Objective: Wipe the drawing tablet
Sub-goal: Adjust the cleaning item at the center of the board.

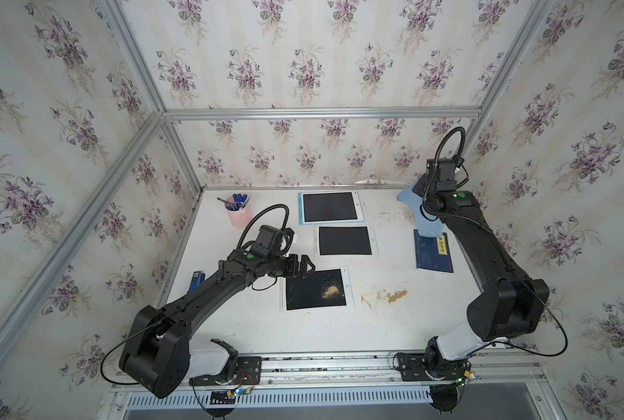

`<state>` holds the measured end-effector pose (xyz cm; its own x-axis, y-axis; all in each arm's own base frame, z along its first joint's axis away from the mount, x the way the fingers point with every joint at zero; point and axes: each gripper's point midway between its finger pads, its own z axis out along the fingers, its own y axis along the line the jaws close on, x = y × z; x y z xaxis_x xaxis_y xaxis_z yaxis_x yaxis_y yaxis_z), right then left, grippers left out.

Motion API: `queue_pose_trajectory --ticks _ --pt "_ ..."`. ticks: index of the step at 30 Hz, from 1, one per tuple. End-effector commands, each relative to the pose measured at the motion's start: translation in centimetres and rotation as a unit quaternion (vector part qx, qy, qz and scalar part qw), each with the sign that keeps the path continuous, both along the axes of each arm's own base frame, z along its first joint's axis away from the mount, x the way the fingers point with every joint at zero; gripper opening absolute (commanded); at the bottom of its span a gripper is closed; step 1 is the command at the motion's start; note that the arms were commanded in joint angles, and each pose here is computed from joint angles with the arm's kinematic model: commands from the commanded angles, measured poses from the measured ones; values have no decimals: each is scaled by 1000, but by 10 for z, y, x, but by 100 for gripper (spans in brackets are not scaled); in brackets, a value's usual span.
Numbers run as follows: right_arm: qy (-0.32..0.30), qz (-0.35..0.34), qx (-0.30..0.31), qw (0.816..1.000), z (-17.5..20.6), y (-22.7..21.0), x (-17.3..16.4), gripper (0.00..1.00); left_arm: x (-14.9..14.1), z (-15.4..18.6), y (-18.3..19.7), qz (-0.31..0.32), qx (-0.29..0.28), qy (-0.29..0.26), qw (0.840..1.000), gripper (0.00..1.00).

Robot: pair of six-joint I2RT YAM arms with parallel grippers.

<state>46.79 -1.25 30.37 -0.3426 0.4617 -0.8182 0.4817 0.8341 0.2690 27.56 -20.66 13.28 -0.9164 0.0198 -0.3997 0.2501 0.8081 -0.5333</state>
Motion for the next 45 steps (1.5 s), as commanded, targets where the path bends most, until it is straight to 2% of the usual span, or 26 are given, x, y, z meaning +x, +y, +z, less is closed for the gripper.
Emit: queue_pose_trajectory --ticks 1,5,12,18,23,27,31,35,37,41,45 --pt "-17 18 4 1000 7 7 8 0 0 3 -2 0 -8 -3 1000 100" --pt "-3 19 -12 1000 2 12 6 0 0 1 -2 1 -10 -1 1000 100" --pt "10 -71 -70 995 12 -27 -19 0 0 1 -4 -4 -13 -1 1000 100" --pt "17 -166 -123 978 28 -66 -47 0 1 0 -7 -8 -18 2 1000 100" --pt "2 -184 -138 973 40 -73 -54 0 0 -1 -7 -10 -20 1 1000 100" --pt "10 -142 -103 984 20 -57 -42 0 -1 -3 -8 -10 -22 2 1000 100" --pt "54 -62 -31 996 -46 -15 -28 0 -2 -6 -7 -10 -21 4 1000 100" --pt "96 39 76 992 -122 40 -20 0 -5 -10 -6 -11 -21 6 1000 100" --pt "106 64 110 986 -141 55 -21 0 -6 -11 -6 -10 -21 8 1000 100" --pt "109 64 109 986 -145 54 -24 0 -8 -12 -5 -10 -23 8 1000 100" --pt "107 21 82 991 -135 30 -38 0 -8 -13 -7 -15 -27 7 1000 100"
